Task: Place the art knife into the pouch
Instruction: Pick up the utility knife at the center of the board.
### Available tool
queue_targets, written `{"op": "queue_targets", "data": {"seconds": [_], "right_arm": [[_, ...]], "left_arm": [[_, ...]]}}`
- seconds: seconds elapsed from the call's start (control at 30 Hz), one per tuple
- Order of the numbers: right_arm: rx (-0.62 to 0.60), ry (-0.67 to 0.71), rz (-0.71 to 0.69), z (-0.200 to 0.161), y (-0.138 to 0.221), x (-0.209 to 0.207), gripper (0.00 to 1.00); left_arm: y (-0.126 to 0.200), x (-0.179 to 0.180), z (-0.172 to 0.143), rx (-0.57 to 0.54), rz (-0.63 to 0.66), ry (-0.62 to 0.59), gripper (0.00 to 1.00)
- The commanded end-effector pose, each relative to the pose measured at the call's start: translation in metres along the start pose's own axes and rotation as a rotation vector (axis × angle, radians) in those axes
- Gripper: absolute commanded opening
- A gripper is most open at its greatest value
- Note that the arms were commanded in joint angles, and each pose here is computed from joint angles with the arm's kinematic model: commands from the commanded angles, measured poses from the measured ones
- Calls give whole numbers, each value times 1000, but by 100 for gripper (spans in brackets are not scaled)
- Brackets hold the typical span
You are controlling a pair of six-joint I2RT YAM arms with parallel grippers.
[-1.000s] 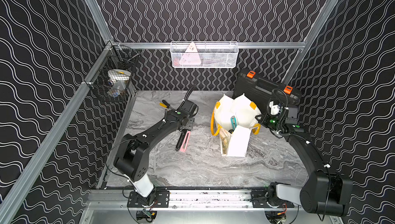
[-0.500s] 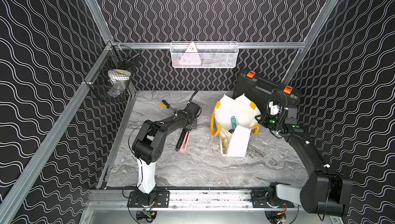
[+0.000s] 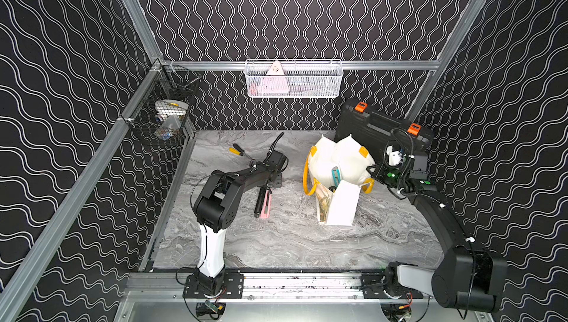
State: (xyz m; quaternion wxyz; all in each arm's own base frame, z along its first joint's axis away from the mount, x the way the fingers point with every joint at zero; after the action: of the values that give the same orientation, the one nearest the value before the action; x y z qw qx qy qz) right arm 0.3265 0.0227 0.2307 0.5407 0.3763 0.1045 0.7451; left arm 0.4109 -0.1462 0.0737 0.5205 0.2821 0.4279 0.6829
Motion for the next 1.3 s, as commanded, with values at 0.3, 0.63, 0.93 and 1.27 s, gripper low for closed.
{"op": "queue_targets", "data": {"seconds": [0.3, 0.63, 0.93, 1.27], "right_arm": [[-18, 22, 7, 4, 2, 2, 0], [-20, 22, 10, 4, 1, 2, 0], [-14, 23, 10, 3, 1, 3, 0], [-15, 20, 25, 4, -1, 5, 0]], "left_arm": [[-11, 4, -9, 38, 18, -36, 38], [-2, 6, -6, 26, 33, -70, 29], [47, 4, 13, -47, -6, -80, 30], [122, -23, 34, -167, -102, -121, 31]]}}
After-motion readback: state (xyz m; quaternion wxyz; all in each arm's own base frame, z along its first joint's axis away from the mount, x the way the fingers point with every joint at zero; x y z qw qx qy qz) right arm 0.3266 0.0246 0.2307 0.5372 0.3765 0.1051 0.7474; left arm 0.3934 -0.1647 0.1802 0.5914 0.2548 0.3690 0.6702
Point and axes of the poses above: each gripper's point midway between its finger pads, its own y axis back along the fingers, its own x axis along the line the jaws close on, z = x × y, the point moved 6 cm from there along y, back along the fingers, and after that the axes turned 13 degrees about y, right-handed, at the moved point
